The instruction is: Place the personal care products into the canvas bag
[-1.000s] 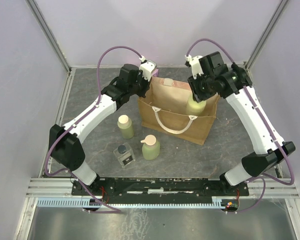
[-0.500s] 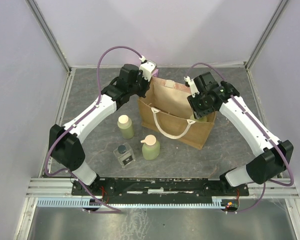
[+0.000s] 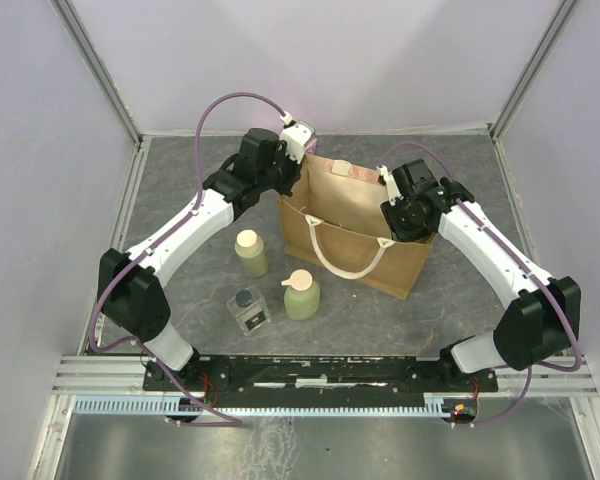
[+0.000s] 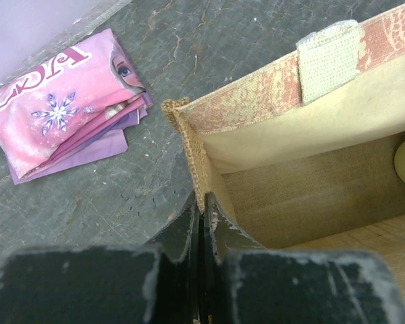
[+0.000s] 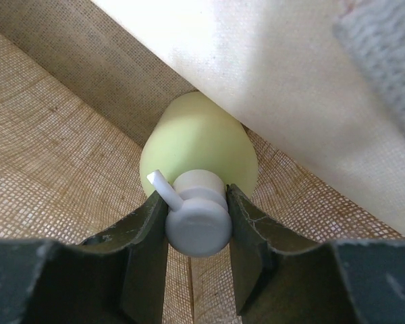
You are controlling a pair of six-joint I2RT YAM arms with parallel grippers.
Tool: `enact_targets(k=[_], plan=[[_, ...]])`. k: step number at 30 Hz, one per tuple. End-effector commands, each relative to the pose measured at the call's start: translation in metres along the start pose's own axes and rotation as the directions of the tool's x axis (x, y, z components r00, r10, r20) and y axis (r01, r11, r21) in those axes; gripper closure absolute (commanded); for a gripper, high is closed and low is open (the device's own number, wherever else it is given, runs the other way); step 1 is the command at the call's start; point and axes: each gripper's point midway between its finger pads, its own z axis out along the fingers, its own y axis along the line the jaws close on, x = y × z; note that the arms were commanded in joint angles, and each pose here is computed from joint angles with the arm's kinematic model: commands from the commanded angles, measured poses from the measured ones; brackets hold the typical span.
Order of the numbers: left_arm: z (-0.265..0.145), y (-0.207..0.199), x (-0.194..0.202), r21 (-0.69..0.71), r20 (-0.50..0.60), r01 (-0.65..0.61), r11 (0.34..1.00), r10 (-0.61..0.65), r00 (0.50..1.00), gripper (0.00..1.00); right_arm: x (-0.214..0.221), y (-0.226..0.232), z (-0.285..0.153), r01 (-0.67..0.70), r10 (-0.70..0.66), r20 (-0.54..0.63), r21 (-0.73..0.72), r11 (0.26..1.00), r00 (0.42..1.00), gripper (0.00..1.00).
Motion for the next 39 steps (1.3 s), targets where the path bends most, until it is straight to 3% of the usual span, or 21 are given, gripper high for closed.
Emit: enact_targets(k=[1,3,5,15,18,27,33,39], plan=[[-0.007,0.003,-0.008,-0.007,0.022,-0.045,0.999,0.045,0.999,0.97,-0.019,-0.008,-0.008,-0.010,0.007,0.086,0.035,0.999,0.996,1.00],[-0.007,0.002,-0.008,-0.007,0.022,-0.044,0.999,0.044,0.999,0.97,-0.015,-0.008,-0.006,-0.008,0.006,0.073,0.036,0.999,0.997,1.00],[-0.007,0.002,-0.008,-0.005,0.022,-0.043,0.999,0.043,0.999,0.97,-0.014,-0.010,-0.004,-0.006,0.004,0.063,0.043,0.999,0.998,0.93],[-0.004,0.002,-0.009,-0.006,0.029,-0.035,0.999,0.035,0.999,0.96,-0.035,-0.012,-0.031,-0.014,0.009,0.112,0.045,0.999,0.994,0.25],[-0.002,0.003,-0.009,-0.012,0.028,-0.036,0.999,0.036,0.999,0.96,-0.045,-0.013,-0.047,-0.013,0.007,0.134,0.044,0.999,0.991,0.13],[0.001,0.008,-0.013,-0.017,0.053,-0.017,1.000,0.017,0.998,0.96,-0.080,-0.005,-0.124,0.005,-0.002,0.311,-0.009,1.000,0.950,0.06],[0.003,0.014,-0.015,-0.009,0.049,-0.003,1.000,0.004,0.999,0.97,-0.093,0.053,-0.187,0.196,-0.119,0.498,-0.104,0.975,0.859,0.06],[0.004,0.032,-0.012,-0.004,0.060,0.020,1.000,-0.020,0.998,0.97,-0.094,0.127,-0.220,0.399,-0.142,0.628,-0.289,0.870,0.765,0.06]])
